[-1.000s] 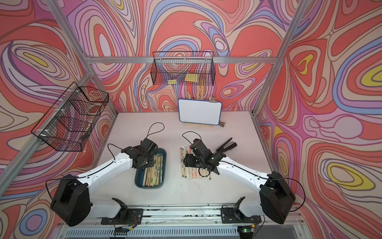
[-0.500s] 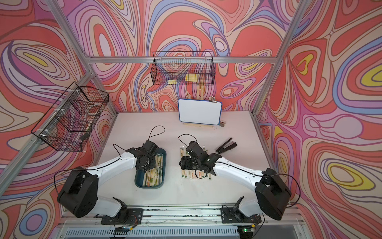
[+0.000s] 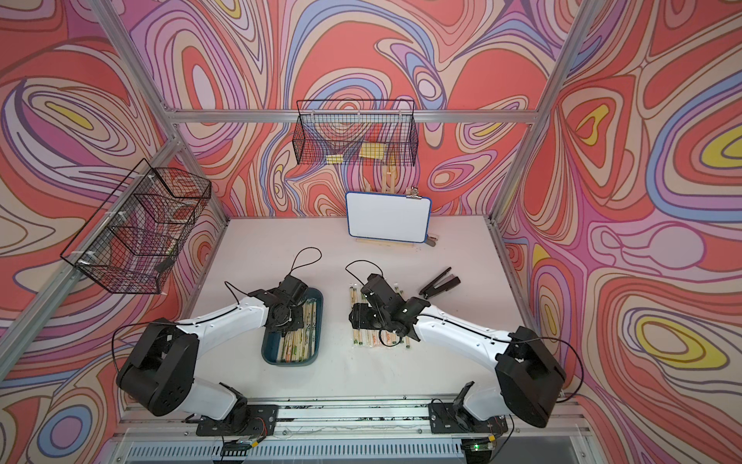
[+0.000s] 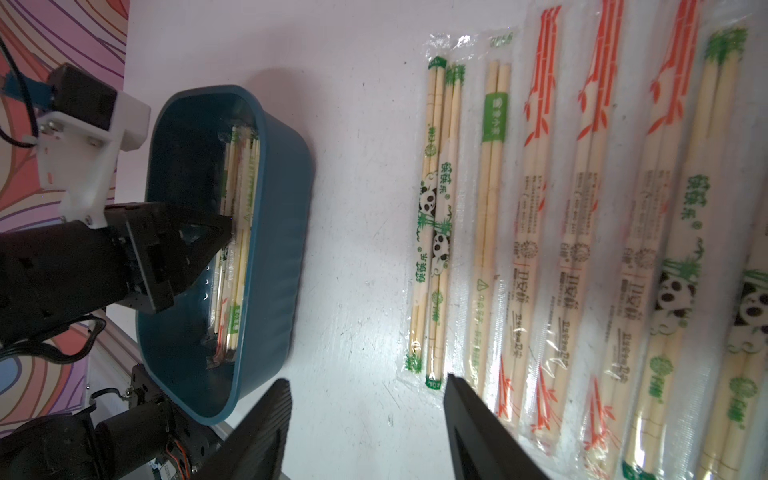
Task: Take the paired disposable chopsticks out of the storage box
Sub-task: Pick up the paired disposable chopsticks from the storage box.
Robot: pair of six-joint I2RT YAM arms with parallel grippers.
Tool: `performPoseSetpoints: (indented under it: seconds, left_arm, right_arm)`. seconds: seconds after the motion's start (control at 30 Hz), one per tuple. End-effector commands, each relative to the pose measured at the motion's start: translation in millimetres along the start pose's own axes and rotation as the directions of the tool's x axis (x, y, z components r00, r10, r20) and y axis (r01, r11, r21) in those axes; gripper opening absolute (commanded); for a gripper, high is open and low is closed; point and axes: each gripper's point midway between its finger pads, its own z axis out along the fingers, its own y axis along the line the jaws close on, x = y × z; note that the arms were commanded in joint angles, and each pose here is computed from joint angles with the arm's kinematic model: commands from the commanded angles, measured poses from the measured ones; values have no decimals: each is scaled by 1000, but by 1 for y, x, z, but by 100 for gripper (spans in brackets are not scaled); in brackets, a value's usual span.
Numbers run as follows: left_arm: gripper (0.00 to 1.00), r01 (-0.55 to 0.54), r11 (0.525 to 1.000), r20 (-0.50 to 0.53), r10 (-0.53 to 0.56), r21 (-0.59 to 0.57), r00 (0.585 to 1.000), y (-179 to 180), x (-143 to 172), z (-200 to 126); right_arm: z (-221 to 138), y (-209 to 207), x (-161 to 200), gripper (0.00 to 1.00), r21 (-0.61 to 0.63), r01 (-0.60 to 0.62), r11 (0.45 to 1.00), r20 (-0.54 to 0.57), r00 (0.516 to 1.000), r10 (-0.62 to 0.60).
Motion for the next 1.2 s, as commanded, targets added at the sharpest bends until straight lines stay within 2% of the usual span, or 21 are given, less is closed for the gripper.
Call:
performPoseSetpoints:
  seconds: [0.0, 0.4, 0.67, 0.77, 0.93, 1.17]
  left_arm:
    - [15, 13, 1000, -18, -13, -15, 1000, 4, 4, 5]
    - [11, 19, 1000, 46, -18, -13, 999, 11, -10, -26]
    - [0, 15, 1000, 78, -14, -14, 997, 12, -19, -40]
    - [0, 8, 1000, 92, -8, 0, 996, 10, -24, -49]
    - [0, 6, 998, 127, -13, 59, 992, 1, -38, -71]
    - [0, 45, 970, 144, -81, 240, 986, -33, -54, -100]
  right_arm:
    - [2, -6, 2, 64, 27, 5, 1000, 4, 1000, -5]
    - [5, -10, 5, 64, 35, 5, 999, -4, 1000, -5]
    - [5, -10, 6, 64, 36, 4, 999, -5, 1000, -4]
    - [6, -12, 7, 64, 41, 4, 999, -6, 1000, -4]
    - [6, -12, 5, 64, 46, 8, 999, 0, 1000, -8]
    - [7, -14, 1, 64, 71, 18, 997, 10, 1000, -19]
